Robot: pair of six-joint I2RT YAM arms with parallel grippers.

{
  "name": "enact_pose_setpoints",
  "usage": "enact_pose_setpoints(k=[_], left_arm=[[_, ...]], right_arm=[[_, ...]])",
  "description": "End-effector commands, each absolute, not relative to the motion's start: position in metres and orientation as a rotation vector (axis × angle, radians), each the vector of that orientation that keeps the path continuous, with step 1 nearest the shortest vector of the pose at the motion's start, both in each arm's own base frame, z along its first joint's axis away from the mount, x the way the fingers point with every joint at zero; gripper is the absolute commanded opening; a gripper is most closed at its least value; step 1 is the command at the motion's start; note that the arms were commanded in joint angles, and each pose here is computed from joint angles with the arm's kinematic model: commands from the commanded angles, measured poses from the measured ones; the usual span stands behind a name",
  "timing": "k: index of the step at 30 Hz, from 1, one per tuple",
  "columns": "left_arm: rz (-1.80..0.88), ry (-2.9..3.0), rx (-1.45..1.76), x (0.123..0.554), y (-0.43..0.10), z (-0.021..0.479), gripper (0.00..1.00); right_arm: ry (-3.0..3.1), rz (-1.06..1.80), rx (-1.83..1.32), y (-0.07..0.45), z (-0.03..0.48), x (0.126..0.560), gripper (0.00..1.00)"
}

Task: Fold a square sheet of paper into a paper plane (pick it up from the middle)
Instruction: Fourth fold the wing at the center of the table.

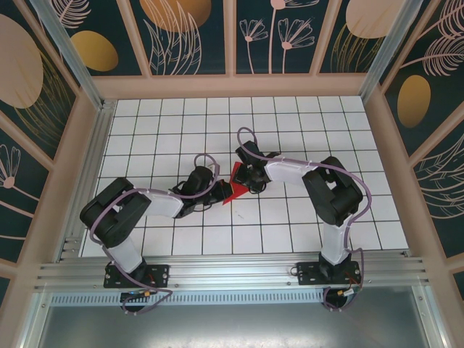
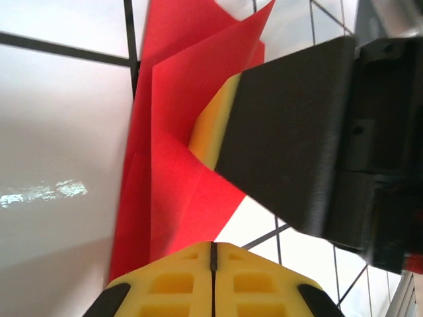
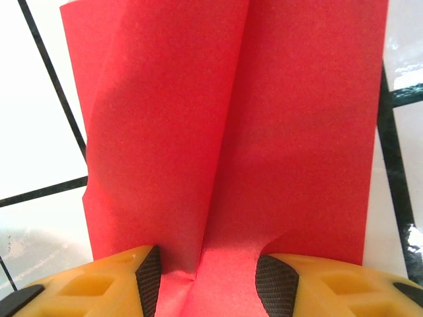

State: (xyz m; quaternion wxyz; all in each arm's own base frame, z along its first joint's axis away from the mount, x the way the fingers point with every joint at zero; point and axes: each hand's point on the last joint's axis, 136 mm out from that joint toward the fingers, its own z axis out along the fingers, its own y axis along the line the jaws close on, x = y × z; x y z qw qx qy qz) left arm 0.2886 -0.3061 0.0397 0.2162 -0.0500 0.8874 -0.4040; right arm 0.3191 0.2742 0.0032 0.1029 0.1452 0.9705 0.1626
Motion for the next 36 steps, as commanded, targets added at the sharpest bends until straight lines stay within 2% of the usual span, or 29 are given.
enact_pose_setpoints(k=[1,15,20,28,33,36], left_arm=[[-1.146,2.439,-0.130,0.297,-0.314,0.041,0.08],[-0.947,2.556,-0.171,0.293,-0.293,0.004,0.05],[-0.911,2.589,-0.162,0.289,-0.289,-0.004,0.02],[-0.899,2.629,-0.077,0.280,-0.289,-0.013,0.00],[-0.892,2.639,-0.019,0.282,-0.293,-0.013,0.00],[-0.882,2.651,-0.007,0.281,-0.294,-0.014,0.00]], right_arm=[[3.105,-0.239,0.510,0.171,-0.109,0.244,0.52],[3.094,-0.168,0.509,0.178,-0.098,0.250,0.52],[3.033,0.070,0.474,0.202,-0.064,0.276,0.52],[2.741,0.668,0.291,0.249,0.048,0.330,0.54],[2.671,0.798,0.163,0.265,0.070,0.332,0.50],[2.646,0.908,0.084,0.281,0.078,0.329,0.44]])
